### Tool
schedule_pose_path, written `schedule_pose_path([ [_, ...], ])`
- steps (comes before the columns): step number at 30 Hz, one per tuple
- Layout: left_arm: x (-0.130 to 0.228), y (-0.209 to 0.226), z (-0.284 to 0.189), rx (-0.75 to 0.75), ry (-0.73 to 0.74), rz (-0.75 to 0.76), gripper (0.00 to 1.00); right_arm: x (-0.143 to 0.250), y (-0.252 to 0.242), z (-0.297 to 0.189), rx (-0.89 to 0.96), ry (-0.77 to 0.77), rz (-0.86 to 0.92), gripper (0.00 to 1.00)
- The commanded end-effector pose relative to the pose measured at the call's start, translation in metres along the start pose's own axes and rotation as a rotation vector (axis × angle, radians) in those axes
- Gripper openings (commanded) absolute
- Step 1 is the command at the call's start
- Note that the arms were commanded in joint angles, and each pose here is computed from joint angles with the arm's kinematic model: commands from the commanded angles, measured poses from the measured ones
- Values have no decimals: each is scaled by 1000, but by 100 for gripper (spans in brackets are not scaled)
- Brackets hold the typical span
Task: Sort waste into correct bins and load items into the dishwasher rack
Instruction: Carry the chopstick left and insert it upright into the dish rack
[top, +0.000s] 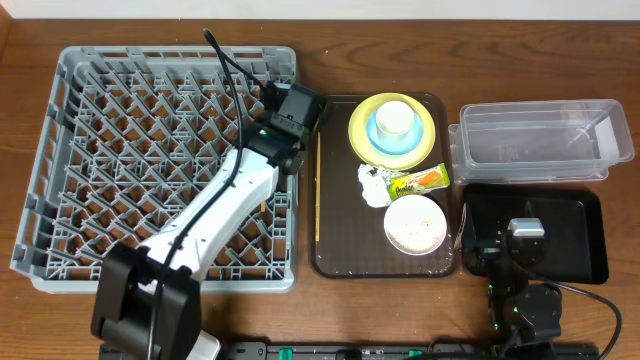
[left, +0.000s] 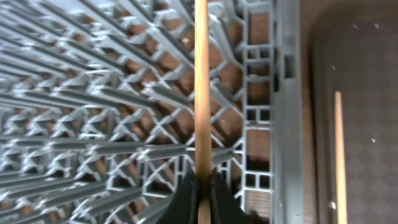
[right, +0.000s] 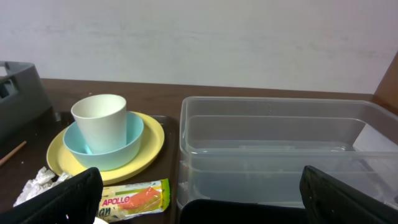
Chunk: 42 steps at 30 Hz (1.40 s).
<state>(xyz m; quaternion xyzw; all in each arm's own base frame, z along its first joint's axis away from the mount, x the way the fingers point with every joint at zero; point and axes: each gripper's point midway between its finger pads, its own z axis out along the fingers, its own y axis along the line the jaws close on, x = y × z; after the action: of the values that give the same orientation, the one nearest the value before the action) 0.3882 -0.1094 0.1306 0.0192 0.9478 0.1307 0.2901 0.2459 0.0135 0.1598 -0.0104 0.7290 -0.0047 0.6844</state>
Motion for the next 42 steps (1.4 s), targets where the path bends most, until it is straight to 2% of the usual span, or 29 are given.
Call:
schedule_pose_path([
  [1,8,-12,4,75,35,61,6,2,-2,0,7,5,-5,99],
  [6,8,-13,4,77,36,54,7,2,-2,0,7,5,-5,99],
  [15,10,-13,7,72,47,-54,8,2,-2,0,7,5,-5,99],
  [30,17,-23,30,61,78,-37,9,2,-2,0,7,5,-5,99],
  [42,18,-26,31,74,84,-41,8,2,-2,0,7,5,-5,99],
])
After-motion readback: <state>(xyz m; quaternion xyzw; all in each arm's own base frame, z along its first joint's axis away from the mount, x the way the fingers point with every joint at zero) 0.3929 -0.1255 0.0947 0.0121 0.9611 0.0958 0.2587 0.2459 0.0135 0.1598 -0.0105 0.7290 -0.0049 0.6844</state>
